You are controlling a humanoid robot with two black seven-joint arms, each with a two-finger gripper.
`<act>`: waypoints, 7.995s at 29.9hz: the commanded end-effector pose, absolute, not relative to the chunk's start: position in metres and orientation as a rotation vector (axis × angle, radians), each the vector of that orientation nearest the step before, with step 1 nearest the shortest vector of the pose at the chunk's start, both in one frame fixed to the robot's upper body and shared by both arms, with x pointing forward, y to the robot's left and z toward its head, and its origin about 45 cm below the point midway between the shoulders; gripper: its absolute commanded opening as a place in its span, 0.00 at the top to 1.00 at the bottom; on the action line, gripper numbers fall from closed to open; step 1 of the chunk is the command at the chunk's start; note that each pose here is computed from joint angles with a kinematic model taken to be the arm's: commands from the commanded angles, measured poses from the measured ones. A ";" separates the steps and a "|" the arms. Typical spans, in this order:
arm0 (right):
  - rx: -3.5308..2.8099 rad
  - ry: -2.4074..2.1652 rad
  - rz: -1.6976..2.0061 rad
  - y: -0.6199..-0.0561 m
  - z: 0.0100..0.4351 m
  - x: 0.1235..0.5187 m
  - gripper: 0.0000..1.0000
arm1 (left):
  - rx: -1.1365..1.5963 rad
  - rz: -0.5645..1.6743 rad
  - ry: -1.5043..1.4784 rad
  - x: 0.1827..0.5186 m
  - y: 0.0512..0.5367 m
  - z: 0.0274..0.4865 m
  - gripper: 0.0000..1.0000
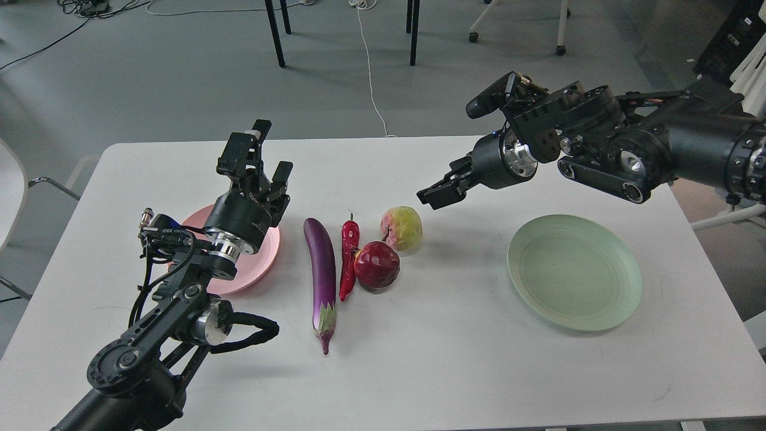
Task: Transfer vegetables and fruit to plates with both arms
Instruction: 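Move the right gripper over to the yellow-green peach, then close the right gripper on the peach and lift it, then carry the peach onto the green plate and open the right gripper, then move the right gripper back to the red apple, then grasp the red apple with the right gripper and lift it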
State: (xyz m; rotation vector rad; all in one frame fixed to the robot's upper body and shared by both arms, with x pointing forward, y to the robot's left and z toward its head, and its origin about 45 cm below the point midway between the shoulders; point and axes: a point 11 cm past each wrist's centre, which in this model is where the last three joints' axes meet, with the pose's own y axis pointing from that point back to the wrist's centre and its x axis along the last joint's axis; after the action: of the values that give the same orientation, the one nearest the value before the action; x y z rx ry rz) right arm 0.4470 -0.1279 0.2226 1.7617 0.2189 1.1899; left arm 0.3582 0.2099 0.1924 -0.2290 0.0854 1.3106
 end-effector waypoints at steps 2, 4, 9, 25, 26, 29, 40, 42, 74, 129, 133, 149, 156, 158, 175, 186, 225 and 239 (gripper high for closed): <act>1.778 0.244 1.197 -0.113 0.203 0.439 0.03 | -0.227 1.317 0.089 0.357 0.212 0.191 0.02; 1.787 0.249 1.204 -0.108 0.196 0.436 0.03 | -0.228 1.318 0.089 0.357 0.212 0.191 0.02; 1.775 0.214 1.202 -0.114 0.188 0.441 0.03 | -0.223 1.323 0.094 0.355 0.214 0.188 0.02; 1.791 0.148 1.215 -0.121 0.178 0.444 0.03 | -0.224 1.325 0.092 0.355 0.215 0.188 0.02; 1.793 0.146 1.215 -0.121 0.177 0.443 0.03 | -0.224 1.324 0.092 0.355 0.215 0.188 0.02; 1.801 0.141 1.217 -0.120 0.176 0.442 0.03 | -0.225 1.324 0.091 0.355 0.215 0.188 0.02; 1.848 0.096 1.228 -0.122 0.157 0.433 0.03 | -0.217 1.328 0.096 0.353 0.217 0.185 0.02; 1.876 0.071 1.221 -0.120 0.154 0.431 0.03 | -0.220 1.326 0.099 0.353 0.216 0.185 0.02; 1.910 0.076 1.313 -0.102 0.192 0.432 0.50 | -0.229 1.323 0.102 0.350 0.215 0.187 0.02; 1.878 -0.035 1.305 -0.229 0.277 0.415 0.03 | -0.261 1.298 0.104 0.347 0.204 0.195 0.02; 1.968 0.065 1.337 -0.157 0.265 0.410 0.03 | -0.261 1.301 0.106 0.347 0.205 0.194 0.02; 1.937 0.318 1.369 -0.079 0.202 0.388 0.03 | -0.244 1.311 0.117 0.341 0.209 0.187 0.02; 1.936 0.334 1.331 -0.085 0.181 0.383 0.03 | -0.248 1.309 0.117 0.341 0.208 0.188 0.02; 1.930 0.317 1.339 -0.087 0.178 0.385 0.03 | -0.246 1.310 0.117 0.341 0.208 0.187 0.02; 1.922 0.256 1.363 -0.087 0.158 0.391 0.05 | -0.241 1.314 0.119 0.339 0.210 0.185 0.02; 1.957 0.221 1.324 -0.088 0.153 0.388 0.06 | -0.240 1.314 0.119 0.339 0.211 0.185 0.02; 1.995 0.203 1.280 -0.092 0.138 0.379 0.54 | -0.236 1.316 0.118 0.339 0.212 0.184 0.02; 1.999 0.246 1.342 -0.077 0.177 0.381 0.55 | -0.233 1.317 0.122 0.338 0.212 0.183 0.02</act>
State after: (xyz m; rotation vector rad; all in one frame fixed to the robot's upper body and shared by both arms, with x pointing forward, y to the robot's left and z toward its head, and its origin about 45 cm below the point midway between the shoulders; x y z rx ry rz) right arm 0.3800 -0.0772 0.1596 1.9997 0.2328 1.3241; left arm 0.3380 0.2124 0.1833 -0.2333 0.1214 1.3172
